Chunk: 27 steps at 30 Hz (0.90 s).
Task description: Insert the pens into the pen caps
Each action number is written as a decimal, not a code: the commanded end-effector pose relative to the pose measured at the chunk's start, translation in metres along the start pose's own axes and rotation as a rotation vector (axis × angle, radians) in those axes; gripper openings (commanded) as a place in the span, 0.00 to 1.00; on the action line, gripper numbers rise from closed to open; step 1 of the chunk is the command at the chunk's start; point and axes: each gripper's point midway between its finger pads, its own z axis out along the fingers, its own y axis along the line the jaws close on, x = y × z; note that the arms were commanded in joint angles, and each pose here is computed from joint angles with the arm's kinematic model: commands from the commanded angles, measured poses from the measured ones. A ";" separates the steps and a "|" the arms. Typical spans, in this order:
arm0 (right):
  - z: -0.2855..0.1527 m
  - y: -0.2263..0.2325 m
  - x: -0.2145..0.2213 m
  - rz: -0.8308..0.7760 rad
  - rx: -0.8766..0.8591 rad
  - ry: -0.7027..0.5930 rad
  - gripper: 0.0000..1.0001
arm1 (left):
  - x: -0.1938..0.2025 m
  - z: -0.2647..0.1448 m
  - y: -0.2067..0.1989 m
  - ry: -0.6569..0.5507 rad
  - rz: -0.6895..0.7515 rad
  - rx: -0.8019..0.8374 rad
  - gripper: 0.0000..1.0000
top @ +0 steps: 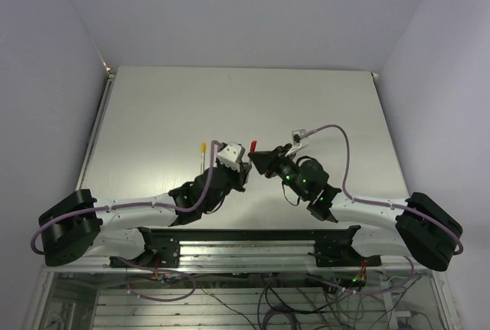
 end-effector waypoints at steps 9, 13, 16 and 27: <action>-0.011 -0.014 -0.031 -0.203 0.206 -0.001 0.58 | -0.035 0.009 0.000 -0.133 -0.219 -0.041 0.07; -0.026 -0.021 -0.048 -0.197 0.258 -0.054 0.58 | -0.021 0.018 0.007 -0.085 -0.199 -0.103 0.07; -0.041 -0.035 -0.057 -0.166 0.344 -0.094 0.58 | -0.009 0.031 0.014 -0.026 -0.161 -0.170 0.07; -0.079 -0.075 -0.062 -0.122 0.575 -0.110 0.58 | 0.037 0.091 0.045 0.175 -0.108 -0.312 0.07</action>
